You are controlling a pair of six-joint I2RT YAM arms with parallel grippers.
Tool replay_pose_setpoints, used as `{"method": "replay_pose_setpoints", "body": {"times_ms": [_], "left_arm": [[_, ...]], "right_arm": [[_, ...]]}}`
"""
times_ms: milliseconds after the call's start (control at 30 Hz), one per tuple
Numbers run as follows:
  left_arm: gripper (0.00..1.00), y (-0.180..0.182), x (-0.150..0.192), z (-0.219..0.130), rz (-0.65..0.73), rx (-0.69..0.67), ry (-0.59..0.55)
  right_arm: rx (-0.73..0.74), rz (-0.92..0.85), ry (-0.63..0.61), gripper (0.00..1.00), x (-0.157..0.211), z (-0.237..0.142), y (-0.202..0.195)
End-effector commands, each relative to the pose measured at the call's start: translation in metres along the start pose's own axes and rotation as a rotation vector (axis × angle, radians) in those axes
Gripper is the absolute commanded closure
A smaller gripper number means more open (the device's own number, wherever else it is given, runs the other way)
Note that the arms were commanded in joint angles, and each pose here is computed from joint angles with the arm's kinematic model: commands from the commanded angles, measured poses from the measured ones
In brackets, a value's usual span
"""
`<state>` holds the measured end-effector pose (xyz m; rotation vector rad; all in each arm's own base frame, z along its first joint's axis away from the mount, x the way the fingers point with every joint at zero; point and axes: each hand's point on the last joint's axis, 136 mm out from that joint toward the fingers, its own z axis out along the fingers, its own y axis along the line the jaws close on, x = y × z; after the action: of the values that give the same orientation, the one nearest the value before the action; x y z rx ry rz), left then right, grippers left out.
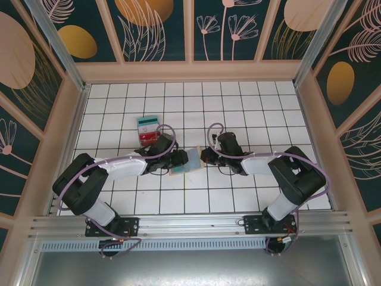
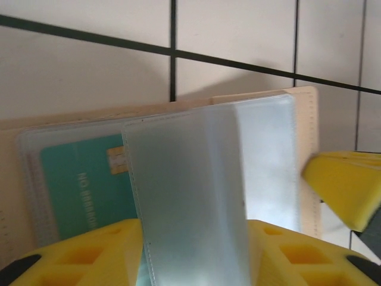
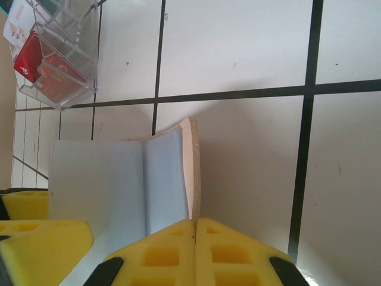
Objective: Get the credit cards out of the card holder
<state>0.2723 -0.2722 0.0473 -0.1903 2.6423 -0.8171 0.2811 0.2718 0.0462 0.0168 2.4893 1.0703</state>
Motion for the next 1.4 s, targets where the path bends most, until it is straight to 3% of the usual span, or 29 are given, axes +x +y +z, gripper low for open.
{"method": "replay_pose_setpoints", "body": {"times_ms": [0, 300, 533, 700, 967, 1367], "left_arm": [[0.5, -0.018, -0.003, -0.002, 0.029, 0.083, 0.0], [0.52, -0.061, -0.013, 0.011, 0.052, 0.209, 0.026], [0.53, -0.086, -0.018, -0.003, 0.084, 0.262, 0.022], [0.55, -0.072, -0.025, -0.017, 0.089, 0.167, -0.022], [0.58, 0.011, -0.038, -0.033, -0.031, -0.069, -0.062], [0.57, 0.018, -0.028, -0.038, 0.04, -0.041, 0.017]], "right_arm": [[-0.019, 0.005, -0.005, 1.0, -0.003, 0.002, 0.006], [-0.023, 0.022, -0.015, 1.0, -0.003, 0.001, 0.005], [-0.027, 0.04, -0.029, 1.0, -0.006, 0.0, 0.006], [-0.038, 0.061, -0.026, 1.0, -0.005, 0.002, 0.007], [-0.023, 0.105, -0.037, 1.0, -0.005, 0.002, 0.003], [0.075, 0.152, -0.082, 1.0, -0.005, 0.005, 0.007]]}}
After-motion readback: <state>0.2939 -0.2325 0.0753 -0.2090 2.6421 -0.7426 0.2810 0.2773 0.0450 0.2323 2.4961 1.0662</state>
